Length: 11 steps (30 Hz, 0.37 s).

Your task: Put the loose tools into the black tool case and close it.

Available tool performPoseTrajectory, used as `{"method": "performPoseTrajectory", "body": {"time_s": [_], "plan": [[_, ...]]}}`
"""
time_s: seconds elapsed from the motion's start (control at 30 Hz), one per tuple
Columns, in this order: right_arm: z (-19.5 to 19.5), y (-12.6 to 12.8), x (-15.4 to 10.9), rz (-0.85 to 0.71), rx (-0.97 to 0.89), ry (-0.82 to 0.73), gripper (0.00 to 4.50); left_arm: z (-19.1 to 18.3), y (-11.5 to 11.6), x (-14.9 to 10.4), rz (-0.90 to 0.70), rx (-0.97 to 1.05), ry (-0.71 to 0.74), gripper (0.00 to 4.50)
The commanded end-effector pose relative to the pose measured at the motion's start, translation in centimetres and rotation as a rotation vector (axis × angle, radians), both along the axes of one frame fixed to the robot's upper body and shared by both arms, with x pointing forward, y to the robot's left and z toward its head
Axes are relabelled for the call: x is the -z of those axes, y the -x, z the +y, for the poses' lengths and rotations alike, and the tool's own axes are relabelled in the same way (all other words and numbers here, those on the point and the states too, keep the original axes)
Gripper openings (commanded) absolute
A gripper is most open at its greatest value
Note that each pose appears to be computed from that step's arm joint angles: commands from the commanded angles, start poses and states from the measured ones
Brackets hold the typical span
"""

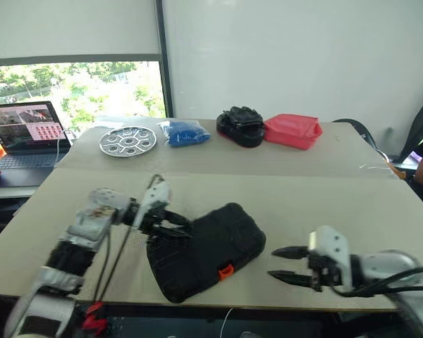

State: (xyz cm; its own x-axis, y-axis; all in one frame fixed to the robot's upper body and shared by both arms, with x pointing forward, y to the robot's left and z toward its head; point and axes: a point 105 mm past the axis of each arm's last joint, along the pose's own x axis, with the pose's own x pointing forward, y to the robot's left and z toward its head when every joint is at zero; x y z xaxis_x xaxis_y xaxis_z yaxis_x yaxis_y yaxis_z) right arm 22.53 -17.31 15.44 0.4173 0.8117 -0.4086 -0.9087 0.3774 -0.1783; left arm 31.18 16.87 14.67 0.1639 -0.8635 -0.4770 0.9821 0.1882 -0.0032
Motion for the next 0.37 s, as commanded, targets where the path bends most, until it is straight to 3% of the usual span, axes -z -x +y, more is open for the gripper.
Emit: {"method": "performPoseTrajectory", "body": {"time_s": [0.03, 0.07, 0.13, 0.37], "plan": [[-2.3, 0.4, -4.0, -0.017, 0.011, -0.051, 3.91, 3.3, 1.3, -4.2, -0.063, -0.091, 0.059, 3.55], [-2.7, 0.4, -4.6, -0.013, 0.013, -0.051, 4.16, 4.1, 1.8, -4.8, -0.065, -0.114, 0.065, 3.7], [-3.7, 0.4, -5.5, -0.002, 0.018, -0.046, 4.5, 5.6, 2.6, -6.1, -0.069, -0.17, 0.071, 4.46], [-5.2, 0.0, -6.4, 0.037, 0.026, -0.043, 4.5, 8.9, 4.8, -8.1, -0.118, -0.343, 0.066, 4.46]]}}
